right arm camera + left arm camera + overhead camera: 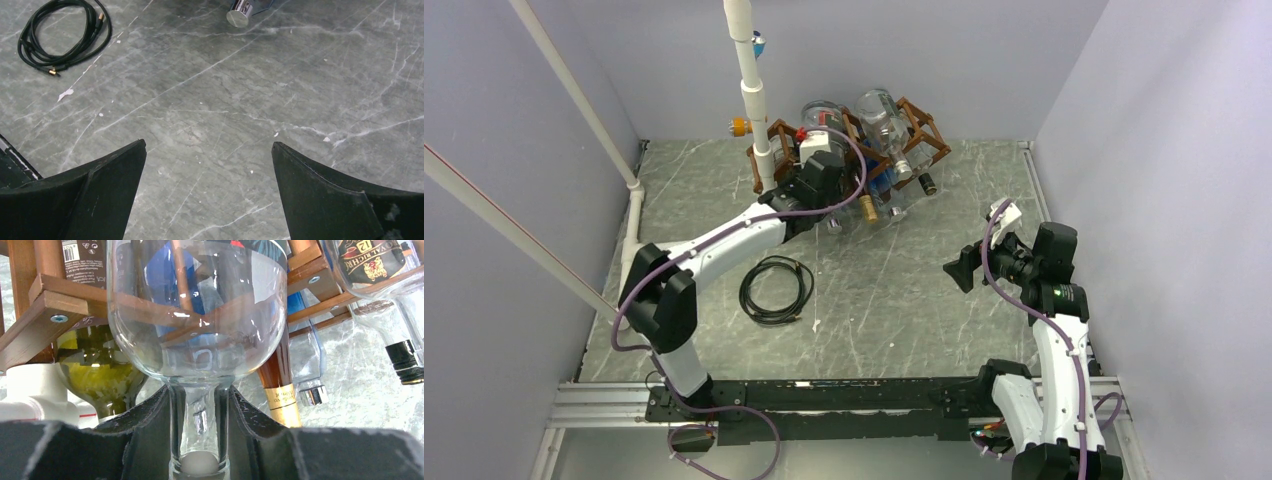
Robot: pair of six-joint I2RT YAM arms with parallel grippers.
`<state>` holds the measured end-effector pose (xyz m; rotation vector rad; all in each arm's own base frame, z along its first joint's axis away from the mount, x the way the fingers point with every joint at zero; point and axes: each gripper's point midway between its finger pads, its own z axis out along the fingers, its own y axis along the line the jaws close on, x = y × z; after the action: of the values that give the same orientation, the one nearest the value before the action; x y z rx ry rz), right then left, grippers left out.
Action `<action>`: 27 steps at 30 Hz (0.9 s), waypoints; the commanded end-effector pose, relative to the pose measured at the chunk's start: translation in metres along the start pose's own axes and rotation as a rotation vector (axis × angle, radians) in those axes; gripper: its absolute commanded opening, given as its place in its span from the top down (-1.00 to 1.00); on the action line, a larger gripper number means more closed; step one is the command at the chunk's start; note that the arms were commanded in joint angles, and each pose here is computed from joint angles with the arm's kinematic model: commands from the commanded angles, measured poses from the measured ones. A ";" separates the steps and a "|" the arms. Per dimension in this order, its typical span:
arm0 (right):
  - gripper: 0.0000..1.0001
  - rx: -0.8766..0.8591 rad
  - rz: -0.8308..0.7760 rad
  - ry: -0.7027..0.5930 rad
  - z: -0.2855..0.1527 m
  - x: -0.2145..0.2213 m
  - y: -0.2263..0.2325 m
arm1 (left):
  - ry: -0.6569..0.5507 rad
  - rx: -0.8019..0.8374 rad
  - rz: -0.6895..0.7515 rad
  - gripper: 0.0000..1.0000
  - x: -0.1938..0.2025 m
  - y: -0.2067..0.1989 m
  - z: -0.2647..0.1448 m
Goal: Take the wine bottle off the wine rack
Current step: Pick up the wine bottle from the wine rack.
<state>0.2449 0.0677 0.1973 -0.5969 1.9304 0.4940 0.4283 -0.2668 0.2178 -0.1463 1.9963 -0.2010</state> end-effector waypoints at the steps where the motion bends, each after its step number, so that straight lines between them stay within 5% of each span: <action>1: -0.99 0.014 -0.036 -0.033 0.000 -0.010 -0.003 | -0.279 0.001 -0.148 1.00 -0.096 0.005 -0.033; 27: -1.00 0.014 -0.025 -0.022 0.002 -0.007 -0.005 | -0.342 0.087 -0.211 1.00 -0.106 0.006 -0.073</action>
<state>0.2460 0.0661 0.1958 -0.5908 1.9388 0.4861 0.4007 -0.2475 0.2308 -0.1507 1.9499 -0.2302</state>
